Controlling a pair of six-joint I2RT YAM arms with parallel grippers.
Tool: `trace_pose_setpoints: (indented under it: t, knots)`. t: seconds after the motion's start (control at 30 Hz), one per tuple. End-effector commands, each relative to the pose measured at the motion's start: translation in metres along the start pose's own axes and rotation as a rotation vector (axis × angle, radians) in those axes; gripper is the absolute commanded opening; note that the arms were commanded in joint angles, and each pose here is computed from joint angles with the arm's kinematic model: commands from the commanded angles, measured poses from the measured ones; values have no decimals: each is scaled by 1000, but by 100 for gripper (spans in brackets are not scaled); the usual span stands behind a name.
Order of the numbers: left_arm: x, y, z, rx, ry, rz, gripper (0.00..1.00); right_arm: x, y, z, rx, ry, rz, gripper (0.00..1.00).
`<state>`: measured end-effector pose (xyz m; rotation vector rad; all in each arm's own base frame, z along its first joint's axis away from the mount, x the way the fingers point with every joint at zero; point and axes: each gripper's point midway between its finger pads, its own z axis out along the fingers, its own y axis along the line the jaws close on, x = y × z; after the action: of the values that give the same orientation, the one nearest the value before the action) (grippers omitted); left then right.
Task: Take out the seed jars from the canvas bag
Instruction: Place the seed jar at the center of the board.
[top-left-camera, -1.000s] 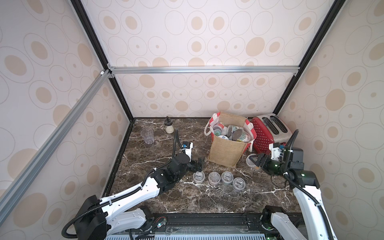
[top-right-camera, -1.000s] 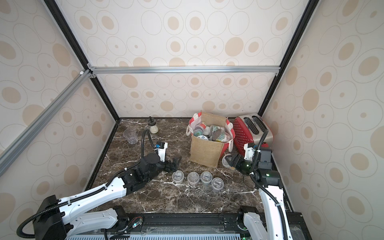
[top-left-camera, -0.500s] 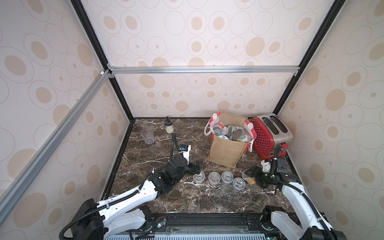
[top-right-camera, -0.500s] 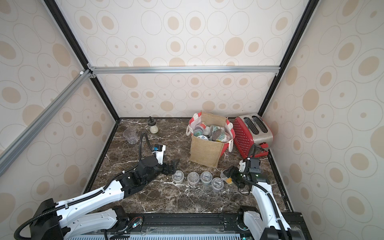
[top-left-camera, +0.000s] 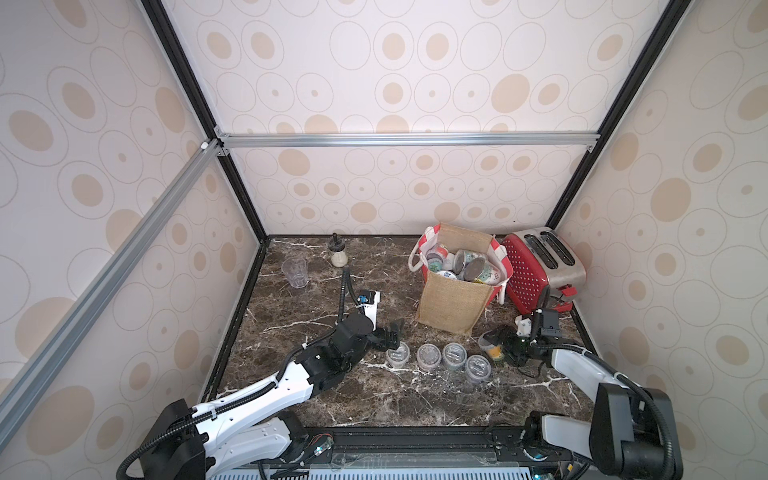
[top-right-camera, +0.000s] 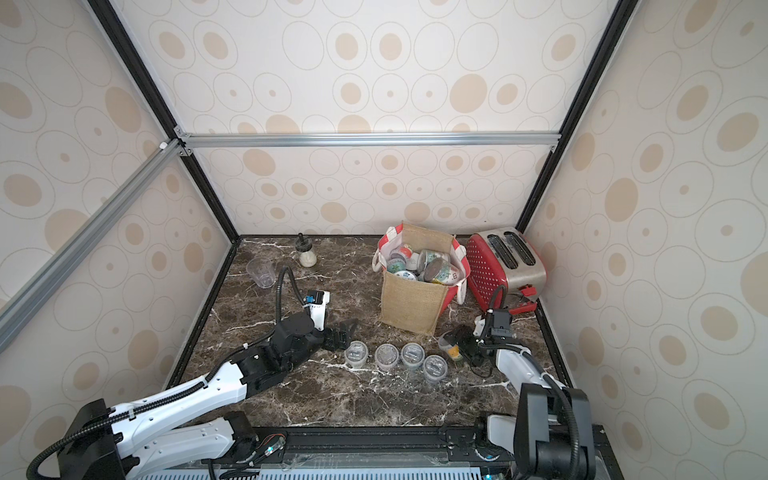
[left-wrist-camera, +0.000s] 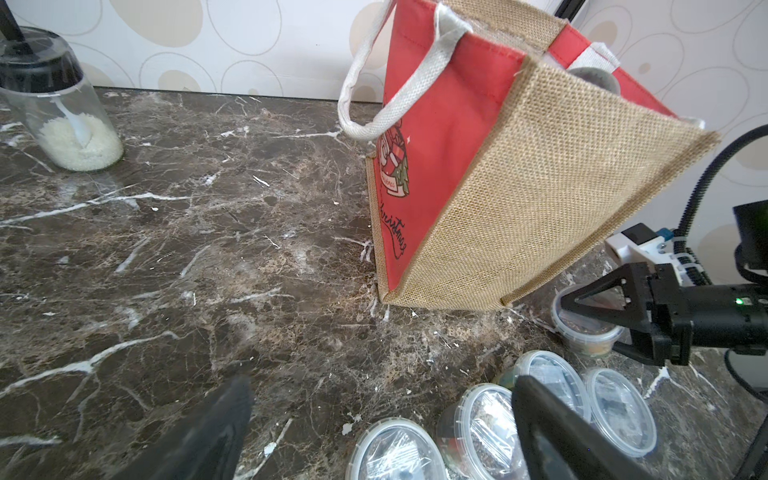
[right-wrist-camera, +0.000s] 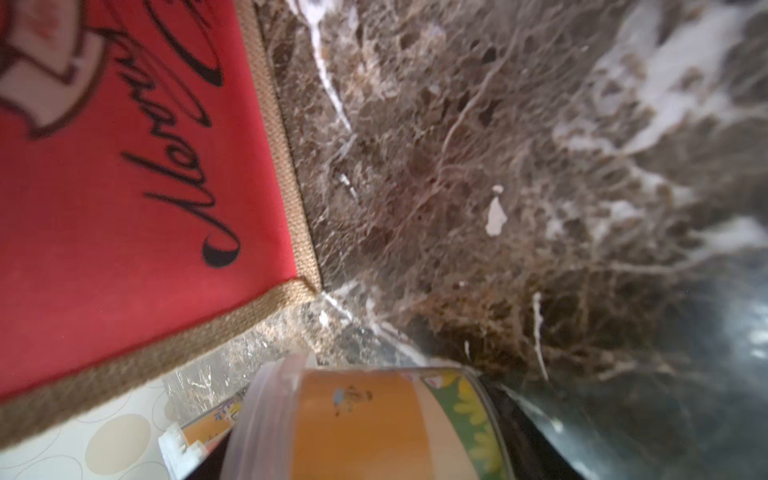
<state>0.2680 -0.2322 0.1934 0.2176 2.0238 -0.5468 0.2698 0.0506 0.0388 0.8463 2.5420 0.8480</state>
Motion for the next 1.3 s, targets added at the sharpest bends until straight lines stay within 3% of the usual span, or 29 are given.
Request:
trace_pose_setpoints:
  t: [0.0, 0.23, 0.5, 0.8, 0.9, 1.1, 1.27]
  knots:
    - [-11, 1, 0, -9, -31, -18, 98, -9, 1, 5, -5, -22, 7, 65]
    - [-12, 3, 0, -19, -31, -15, 98, -2, -37, -5, 186, -58, 12, 70]
    - [-14, 1, 3, -19, -23, -7, 98, 1, -41, -14, 215, -70, 18, 87]
    - [-14, 2, 2, -21, -22, -8, 98, 1, -37, -28, 227, -91, -1, 90]
    - [-14, 2, 1, -20, -25, -10, 98, 1, -41, -37, 271, -93, -21, 99]
    - [-12, 0, 5, -11, -17, -11, 98, 6, -49, -45, 368, -29, -25, 100]
    - [-9, -2, 8, -4, -10, -11, 98, 6, -45, -46, 367, -31, -64, 100]
